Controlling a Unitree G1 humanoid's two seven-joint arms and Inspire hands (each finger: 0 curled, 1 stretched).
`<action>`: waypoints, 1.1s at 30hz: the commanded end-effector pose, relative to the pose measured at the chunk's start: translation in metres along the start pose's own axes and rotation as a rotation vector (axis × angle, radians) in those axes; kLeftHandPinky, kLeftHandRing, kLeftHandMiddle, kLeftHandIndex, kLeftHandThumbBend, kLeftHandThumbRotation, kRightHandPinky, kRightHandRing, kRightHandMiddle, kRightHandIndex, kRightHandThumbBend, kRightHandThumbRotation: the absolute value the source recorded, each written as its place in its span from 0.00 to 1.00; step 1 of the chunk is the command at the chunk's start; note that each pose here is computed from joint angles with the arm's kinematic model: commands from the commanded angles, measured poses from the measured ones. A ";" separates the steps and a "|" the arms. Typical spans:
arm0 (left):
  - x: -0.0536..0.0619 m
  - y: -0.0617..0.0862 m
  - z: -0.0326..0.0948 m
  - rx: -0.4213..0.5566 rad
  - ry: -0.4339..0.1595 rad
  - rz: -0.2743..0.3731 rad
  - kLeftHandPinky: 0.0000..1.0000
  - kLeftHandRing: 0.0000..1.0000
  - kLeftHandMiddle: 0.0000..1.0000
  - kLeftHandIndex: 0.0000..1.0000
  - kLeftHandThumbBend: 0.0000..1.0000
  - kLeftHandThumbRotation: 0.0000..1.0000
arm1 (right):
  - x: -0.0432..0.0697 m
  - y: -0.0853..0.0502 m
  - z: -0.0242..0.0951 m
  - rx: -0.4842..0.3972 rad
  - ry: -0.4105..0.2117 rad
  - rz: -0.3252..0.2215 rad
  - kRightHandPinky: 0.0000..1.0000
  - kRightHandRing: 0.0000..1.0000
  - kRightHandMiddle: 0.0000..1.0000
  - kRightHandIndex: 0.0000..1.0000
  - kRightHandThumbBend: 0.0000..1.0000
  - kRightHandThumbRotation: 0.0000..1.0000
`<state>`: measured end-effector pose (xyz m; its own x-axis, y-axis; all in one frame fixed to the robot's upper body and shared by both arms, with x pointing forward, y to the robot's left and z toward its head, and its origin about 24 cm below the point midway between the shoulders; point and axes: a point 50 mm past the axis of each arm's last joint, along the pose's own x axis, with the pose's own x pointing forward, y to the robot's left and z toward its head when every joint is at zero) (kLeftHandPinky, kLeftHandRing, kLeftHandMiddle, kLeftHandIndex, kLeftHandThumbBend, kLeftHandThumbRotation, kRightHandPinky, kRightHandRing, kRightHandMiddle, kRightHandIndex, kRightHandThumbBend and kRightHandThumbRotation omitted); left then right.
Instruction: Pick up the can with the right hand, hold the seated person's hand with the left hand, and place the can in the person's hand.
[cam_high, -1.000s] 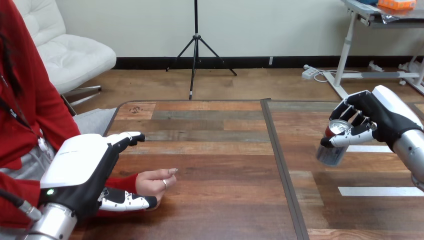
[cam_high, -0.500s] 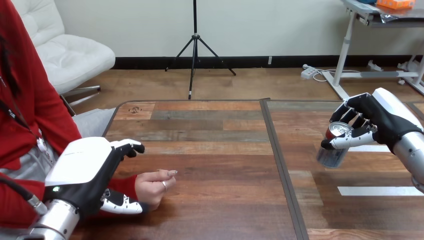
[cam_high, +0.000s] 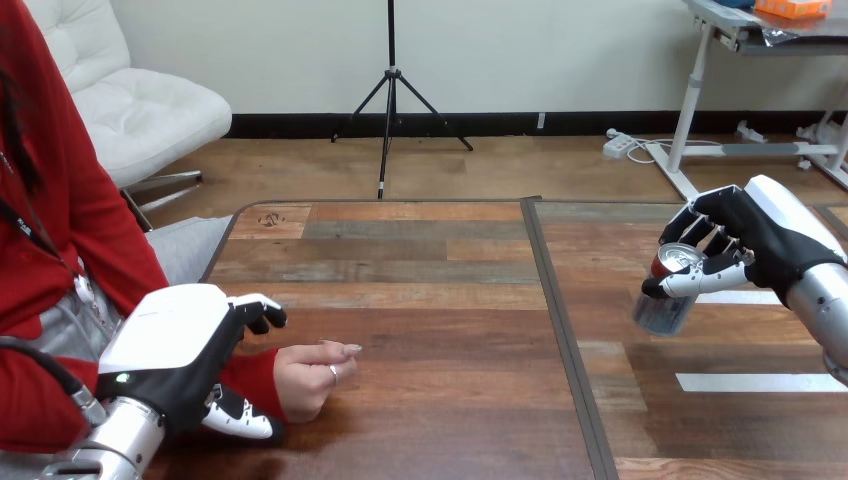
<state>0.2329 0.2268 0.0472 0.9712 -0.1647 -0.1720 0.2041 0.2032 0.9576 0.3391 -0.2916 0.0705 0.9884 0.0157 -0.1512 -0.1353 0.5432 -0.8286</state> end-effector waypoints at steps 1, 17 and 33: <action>0.015 0.017 0.001 0.059 -0.014 0.033 0.64 0.70 0.72 0.72 1.00 0.06 | 0.007 -0.033 0.023 0.023 -0.106 -0.129 0.37 0.39 0.46 0.50 0.70 0.00; 0.025 0.012 -0.006 0.080 0.026 -0.037 0.66 0.71 0.72 0.71 1.00 0.00 | 0.006 -0.035 0.025 0.020 -0.125 -0.142 0.39 0.40 0.45 0.50 0.70 0.00; 0.033 0.008 -0.010 0.119 0.076 -0.080 0.67 0.72 0.73 0.72 1.00 0.00 | 0.005 -0.036 0.024 0.034 -0.129 -0.145 0.38 0.40 0.45 0.50 0.70 0.00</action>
<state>0.2538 0.2303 0.0357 0.9528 -0.1083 -0.2837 0.2964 0.1283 0.9464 0.3396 -0.2904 0.0733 0.9918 0.0297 -0.1246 -0.1195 0.5641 -0.8170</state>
